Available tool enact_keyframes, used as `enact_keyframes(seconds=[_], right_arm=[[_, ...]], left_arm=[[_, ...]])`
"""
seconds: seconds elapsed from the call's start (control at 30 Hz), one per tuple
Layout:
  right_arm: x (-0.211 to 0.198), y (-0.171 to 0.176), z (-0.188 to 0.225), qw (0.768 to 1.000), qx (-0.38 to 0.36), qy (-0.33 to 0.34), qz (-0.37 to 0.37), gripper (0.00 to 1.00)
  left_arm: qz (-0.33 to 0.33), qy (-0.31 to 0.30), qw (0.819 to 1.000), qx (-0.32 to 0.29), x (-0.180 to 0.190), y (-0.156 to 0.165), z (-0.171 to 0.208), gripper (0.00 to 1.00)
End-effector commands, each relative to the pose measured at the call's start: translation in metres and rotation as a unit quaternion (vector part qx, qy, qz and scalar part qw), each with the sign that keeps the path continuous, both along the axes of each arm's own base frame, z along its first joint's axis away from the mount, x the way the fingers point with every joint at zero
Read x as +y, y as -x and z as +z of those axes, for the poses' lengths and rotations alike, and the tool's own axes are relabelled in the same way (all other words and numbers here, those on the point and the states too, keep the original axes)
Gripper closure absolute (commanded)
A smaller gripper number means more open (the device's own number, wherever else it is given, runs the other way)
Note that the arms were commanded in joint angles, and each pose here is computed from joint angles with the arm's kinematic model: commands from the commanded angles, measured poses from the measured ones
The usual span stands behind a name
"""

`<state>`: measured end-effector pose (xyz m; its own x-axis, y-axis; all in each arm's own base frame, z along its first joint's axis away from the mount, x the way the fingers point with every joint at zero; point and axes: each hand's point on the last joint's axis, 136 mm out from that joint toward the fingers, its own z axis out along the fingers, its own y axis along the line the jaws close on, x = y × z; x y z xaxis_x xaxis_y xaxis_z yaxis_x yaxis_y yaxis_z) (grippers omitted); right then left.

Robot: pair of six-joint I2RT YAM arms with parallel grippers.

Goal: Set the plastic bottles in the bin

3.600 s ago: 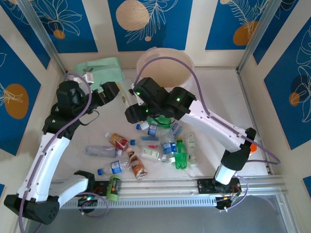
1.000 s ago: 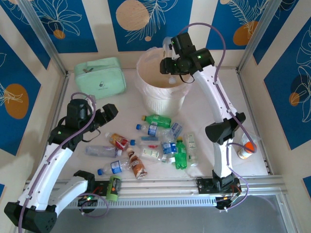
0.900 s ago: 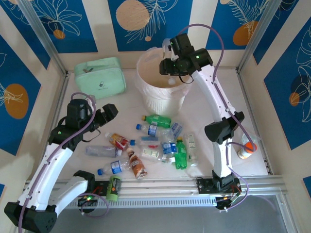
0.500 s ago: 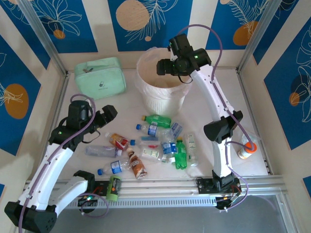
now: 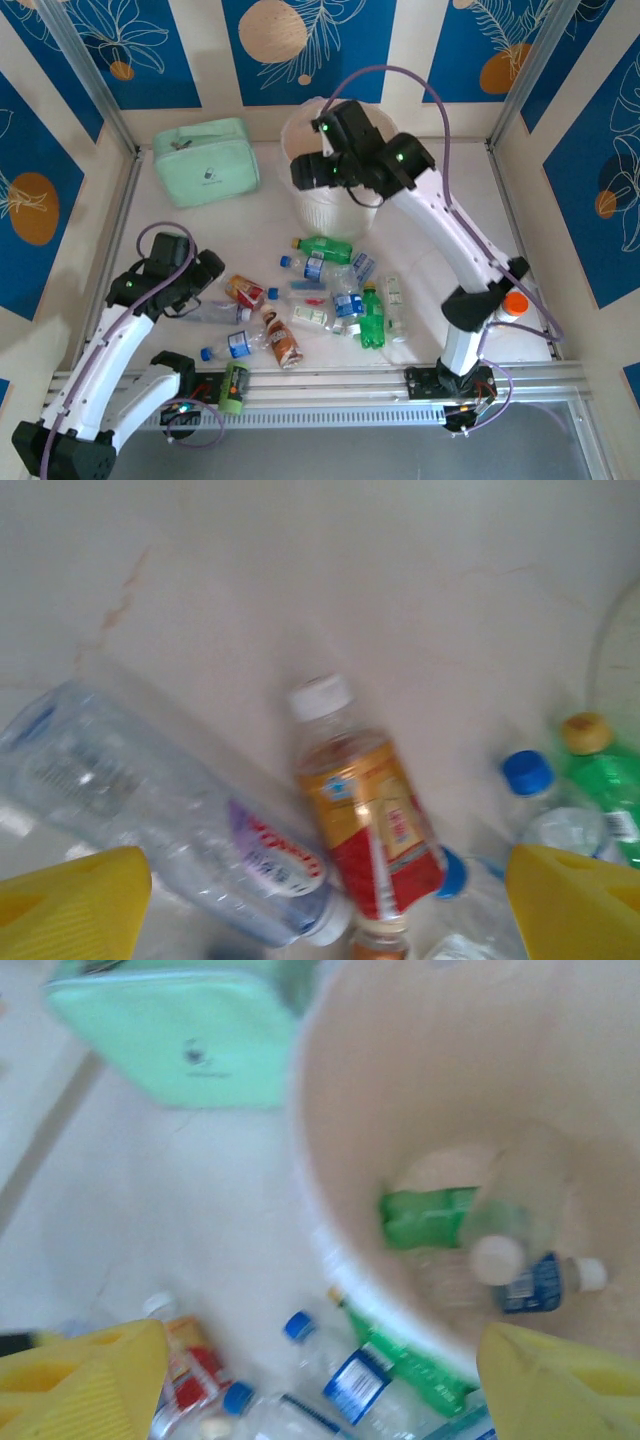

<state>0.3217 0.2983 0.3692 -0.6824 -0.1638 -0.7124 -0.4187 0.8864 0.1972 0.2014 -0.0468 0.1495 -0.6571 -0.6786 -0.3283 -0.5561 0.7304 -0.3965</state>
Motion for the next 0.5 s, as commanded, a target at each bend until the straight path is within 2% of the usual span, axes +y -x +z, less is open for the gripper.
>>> enact_keyframes(seconds=[0.0,0.23,0.47], right_arm=[[0.006,0.021,0.008,0.999,-0.012,-0.031,0.000,0.18],[0.016,0.072,-0.021,0.998,0.015,-0.029,0.046,0.18],[0.015,0.089,-0.042,0.998,0.037,-0.027,0.051,0.18]], left_arm=[[0.061,0.002,0.997,0.048,0.012,0.024,-0.023,0.10],[0.106,0.015,0.991,0.074,0.017,0.028,-0.046,0.09],[0.145,0.048,0.983,0.099,0.012,0.025,-0.065,0.09]])
